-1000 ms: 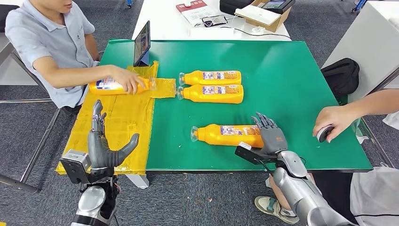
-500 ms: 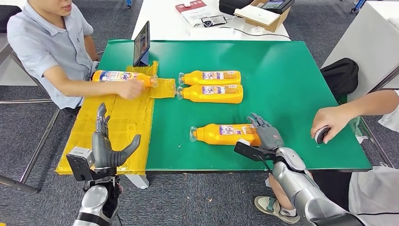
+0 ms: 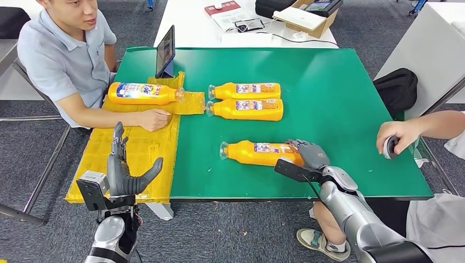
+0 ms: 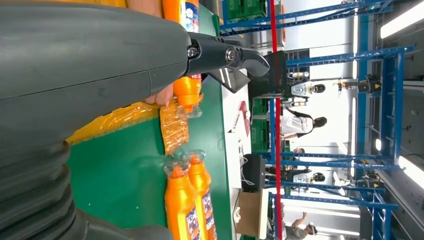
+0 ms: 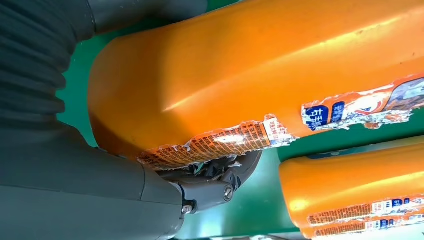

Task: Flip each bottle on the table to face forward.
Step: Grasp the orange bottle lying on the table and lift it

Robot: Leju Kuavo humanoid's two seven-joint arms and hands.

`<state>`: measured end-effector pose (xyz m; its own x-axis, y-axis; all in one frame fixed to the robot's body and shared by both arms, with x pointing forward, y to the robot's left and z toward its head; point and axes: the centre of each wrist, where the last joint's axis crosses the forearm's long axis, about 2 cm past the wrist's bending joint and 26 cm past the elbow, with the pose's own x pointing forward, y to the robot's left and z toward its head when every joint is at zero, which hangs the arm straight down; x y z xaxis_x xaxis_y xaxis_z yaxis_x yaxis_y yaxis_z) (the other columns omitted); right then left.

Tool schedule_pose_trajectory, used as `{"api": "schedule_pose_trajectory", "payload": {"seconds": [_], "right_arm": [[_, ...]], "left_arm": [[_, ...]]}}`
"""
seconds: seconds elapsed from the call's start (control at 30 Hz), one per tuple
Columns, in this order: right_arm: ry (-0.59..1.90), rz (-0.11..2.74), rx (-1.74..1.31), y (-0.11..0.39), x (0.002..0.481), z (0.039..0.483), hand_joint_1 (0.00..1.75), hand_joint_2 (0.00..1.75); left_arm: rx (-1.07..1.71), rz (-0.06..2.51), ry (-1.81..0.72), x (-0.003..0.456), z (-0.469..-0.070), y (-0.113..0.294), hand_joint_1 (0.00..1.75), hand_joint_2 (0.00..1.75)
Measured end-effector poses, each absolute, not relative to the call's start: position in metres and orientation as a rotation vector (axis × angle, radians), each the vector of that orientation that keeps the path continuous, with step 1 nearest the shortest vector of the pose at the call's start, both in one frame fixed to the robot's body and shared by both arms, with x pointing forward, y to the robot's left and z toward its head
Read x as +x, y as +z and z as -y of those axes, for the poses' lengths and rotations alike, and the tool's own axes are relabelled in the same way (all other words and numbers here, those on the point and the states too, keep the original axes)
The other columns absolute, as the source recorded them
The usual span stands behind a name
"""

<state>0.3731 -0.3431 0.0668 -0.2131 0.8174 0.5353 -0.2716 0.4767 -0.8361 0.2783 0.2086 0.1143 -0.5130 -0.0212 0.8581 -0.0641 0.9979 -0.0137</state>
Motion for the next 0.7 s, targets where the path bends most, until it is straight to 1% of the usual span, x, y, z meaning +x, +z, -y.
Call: {"api": "schedule_pose_trajectory", "payload": {"seconds": [0.17, 0.3, 0.47, 0.6, 0.7], "right_arm": [[0.976, 1.527, -0.392, 0.063, 0.370, 0.341, 1.75, 1.75], [0.751, 1.650, -0.293, 0.054, 0.359, 0.327, 1.75, 1.75], [0.457, 1.793, -0.260, 0.052, 0.344, 0.308, 1.75, 1.75], [0.301, 1.897, -0.276, 0.060, 0.333, 0.297, 1.75, 1.75], [0.235, 1.961, -0.296, 0.067, 0.324, 0.291, 1.75, 1.75]], "left_arm": [[0.031, 2.106, 0.050, 0.277, -0.209, 0.113, 0.00, 1.75], [-0.102, 2.068, 0.095, 0.273, -0.207, 0.110, 0.00, 1.75], [-0.317, 1.972, 0.203, 0.263, -0.202, 0.103, 0.00, 1.75], [-0.334, 1.936, 0.207, 0.254, -0.200, 0.098, 0.00, 1.75], [-0.312, 1.934, 0.178, 0.248, -0.199, 0.096, 0.00, 1.75]]}}
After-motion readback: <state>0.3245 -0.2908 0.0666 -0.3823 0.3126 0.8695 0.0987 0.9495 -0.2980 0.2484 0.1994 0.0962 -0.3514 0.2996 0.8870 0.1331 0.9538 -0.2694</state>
